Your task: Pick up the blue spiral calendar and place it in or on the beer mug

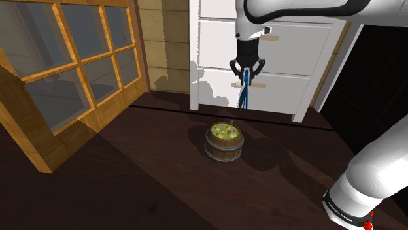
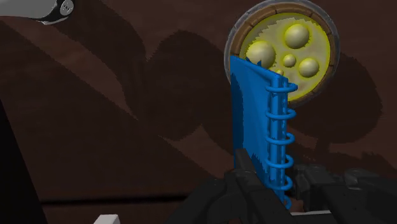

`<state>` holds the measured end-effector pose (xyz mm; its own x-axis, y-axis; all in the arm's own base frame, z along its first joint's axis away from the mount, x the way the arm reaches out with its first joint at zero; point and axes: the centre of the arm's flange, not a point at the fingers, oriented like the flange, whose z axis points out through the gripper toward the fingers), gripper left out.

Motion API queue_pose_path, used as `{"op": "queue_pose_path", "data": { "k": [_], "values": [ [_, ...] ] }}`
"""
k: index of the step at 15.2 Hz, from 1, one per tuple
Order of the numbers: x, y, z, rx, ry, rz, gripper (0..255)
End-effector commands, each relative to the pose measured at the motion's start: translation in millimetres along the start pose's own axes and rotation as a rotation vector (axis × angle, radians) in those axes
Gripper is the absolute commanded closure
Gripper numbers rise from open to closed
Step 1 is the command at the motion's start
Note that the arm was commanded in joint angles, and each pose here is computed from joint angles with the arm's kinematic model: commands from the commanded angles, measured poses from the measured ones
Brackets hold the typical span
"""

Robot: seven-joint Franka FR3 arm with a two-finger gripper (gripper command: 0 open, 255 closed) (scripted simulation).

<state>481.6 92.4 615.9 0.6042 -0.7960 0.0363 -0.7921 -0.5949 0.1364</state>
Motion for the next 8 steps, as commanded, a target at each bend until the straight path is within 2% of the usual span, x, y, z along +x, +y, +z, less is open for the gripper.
{"op": "queue_pose_path", "data": {
  "k": [1, 4, 8],
  "values": [
    [-16.7, -22.3, -11.0, 0.001, 0.0, 0.001, 255],
    [-35.9, -51.3, -22.4, 0.001, 0.0, 0.001, 255],
    [-36.6, -54.2, -1.5, 0.001, 0.0, 0.001, 255]
  ]
}}
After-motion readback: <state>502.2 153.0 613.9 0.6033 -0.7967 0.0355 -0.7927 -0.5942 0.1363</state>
